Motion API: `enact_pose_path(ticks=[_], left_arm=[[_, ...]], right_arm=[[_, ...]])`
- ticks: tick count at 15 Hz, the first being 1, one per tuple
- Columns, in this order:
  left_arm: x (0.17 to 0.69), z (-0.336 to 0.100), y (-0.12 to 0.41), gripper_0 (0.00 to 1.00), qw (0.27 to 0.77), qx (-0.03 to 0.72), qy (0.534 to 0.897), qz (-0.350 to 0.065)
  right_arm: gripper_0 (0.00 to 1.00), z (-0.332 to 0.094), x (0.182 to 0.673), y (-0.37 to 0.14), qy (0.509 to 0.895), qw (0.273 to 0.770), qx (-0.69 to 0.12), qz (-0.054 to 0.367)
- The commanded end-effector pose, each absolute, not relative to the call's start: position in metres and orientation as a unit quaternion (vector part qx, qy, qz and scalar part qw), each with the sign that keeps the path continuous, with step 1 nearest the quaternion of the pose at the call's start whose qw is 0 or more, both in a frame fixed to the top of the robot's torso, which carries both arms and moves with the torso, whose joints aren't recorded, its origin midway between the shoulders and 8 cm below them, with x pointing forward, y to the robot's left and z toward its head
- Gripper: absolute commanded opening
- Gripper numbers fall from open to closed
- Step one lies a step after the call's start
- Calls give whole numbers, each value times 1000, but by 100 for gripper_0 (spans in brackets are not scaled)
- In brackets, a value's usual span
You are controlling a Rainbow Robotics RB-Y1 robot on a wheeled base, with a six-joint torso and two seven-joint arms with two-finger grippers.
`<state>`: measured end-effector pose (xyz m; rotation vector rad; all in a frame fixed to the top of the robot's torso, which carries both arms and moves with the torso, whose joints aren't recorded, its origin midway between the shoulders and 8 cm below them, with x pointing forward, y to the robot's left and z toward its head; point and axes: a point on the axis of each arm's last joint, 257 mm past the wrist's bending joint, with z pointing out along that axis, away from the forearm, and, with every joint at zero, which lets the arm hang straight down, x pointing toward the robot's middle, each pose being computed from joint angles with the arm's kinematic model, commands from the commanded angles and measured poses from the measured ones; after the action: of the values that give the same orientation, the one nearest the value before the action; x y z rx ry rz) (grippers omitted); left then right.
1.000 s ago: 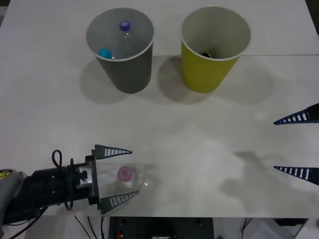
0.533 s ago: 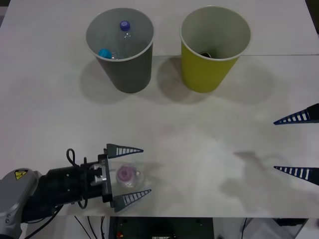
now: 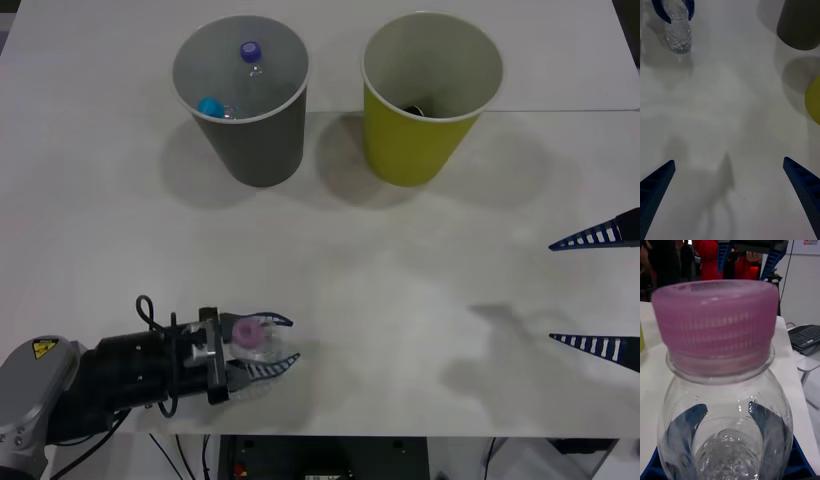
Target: Put the can into the green bin and the plastic bottle into the gray bin
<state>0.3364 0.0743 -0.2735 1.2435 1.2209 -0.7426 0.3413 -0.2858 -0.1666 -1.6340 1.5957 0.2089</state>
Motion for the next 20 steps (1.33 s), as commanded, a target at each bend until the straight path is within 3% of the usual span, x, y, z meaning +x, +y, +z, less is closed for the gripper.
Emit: enact_pose_path(ticks=[1, 3, 7, 10, 16, 20], left_arm=[[343, -265, 81, 0, 587, 519, 532, -321], [345, -251, 92, 0, 568, 510, 557, -328], [351, -222, 122, 0, 518, 503, 622, -303], [353, -205, 135, 0, 497, 496, 650, -290], [361, -171, 155, 0, 462, 479, 718, -205], [366, -147, 165, 0, 445, 455, 749, -185]], right_arm=[[100, -167, 341, -286, 634, 411, -649, 83], [100, -167, 341, -286, 634, 411, -649, 83], [100, -167, 341, -286, 634, 411, -649, 83], [100, -167, 341, -286, 634, 411, -649, 83], [100, -167, 341, -286, 634, 411, -649, 83], [100, -167, 341, -286, 634, 411, -649, 83]])
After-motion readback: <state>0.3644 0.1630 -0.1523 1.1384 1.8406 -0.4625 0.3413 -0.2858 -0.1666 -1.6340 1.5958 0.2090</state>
